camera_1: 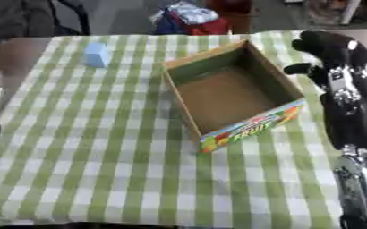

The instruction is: Pick up objects on the table and place them in the box.

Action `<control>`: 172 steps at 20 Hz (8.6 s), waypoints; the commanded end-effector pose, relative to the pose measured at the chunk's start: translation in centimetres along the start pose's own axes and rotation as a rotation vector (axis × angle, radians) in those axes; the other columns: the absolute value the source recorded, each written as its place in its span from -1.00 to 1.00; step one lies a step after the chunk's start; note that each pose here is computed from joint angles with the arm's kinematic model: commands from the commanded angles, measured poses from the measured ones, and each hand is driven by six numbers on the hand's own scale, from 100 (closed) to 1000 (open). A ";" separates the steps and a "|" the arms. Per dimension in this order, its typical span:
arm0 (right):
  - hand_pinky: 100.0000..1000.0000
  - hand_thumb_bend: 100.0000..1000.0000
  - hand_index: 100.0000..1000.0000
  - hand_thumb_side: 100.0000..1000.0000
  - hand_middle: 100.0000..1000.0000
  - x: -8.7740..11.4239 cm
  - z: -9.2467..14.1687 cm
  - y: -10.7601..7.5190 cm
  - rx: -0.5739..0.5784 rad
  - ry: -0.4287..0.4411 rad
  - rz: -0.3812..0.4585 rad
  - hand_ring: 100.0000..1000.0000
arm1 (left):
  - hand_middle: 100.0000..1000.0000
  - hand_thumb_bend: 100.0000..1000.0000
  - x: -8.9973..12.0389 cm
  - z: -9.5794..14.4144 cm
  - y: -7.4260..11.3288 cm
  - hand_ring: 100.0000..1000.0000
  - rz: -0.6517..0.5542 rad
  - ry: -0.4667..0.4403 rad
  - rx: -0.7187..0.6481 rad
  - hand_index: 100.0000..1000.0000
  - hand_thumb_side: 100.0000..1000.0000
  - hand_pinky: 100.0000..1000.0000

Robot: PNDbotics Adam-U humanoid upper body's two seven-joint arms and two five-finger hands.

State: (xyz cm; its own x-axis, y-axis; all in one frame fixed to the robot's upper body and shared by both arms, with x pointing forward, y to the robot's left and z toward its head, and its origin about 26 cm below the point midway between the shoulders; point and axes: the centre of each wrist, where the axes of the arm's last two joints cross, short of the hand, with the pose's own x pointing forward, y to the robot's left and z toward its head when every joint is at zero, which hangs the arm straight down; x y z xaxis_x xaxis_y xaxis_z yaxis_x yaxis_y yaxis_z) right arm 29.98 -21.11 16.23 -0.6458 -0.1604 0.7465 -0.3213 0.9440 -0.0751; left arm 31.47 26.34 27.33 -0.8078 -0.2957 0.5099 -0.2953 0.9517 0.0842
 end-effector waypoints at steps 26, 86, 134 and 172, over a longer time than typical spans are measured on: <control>0.13 -1.00 0.39 -0.04 0.41 0.5 -0.2 0.1 0.049 -0.004 0.008 0.55 | 0.30 -1.00 -11.7 -9.9 4.9 0.23 -0.474 0.564 0.087 0.64 0.23 0.40; 0.12 -1.00 0.38 0.02 0.41 0.5 -0.6 0.4 0.045 -0.018 0.010 0.56 | 0.73 -0.23 -20.2 -5.4 6.1 0.76 -1.226 0.908 -0.846 0.88 -0.52 0.69; 0.12 -1.00 0.38 0.02 0.40 0.4 -0.8 0.4 0.036 -0.019 0.012 0.56 | 0.03 -1.00 -18.7 -7.1 7.0 0.05 -1.278 0.845 -0.812 0.36 -0.71 0.26; 0.13 -1.00 0.39 0.01 0.41 0.7 -1.1 0.6 0.064 -0.028 -0.013 0.56 | 0.21 -0.80 -8.6 -2.5 -17.1 0.19 -0.880 -0.224 -1.455 0.57 -0.48 0.38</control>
State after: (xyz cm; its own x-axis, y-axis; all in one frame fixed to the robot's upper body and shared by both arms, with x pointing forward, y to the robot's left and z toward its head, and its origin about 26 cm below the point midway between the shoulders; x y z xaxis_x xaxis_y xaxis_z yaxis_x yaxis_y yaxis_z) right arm 30.30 -20.38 16.66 -0.6398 -0.1731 0.7488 -0.3633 0.9267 -0.0962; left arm 44.79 12.86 22.81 -0.7562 -0.6246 -0.1952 -0.0558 -0.2357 0.9702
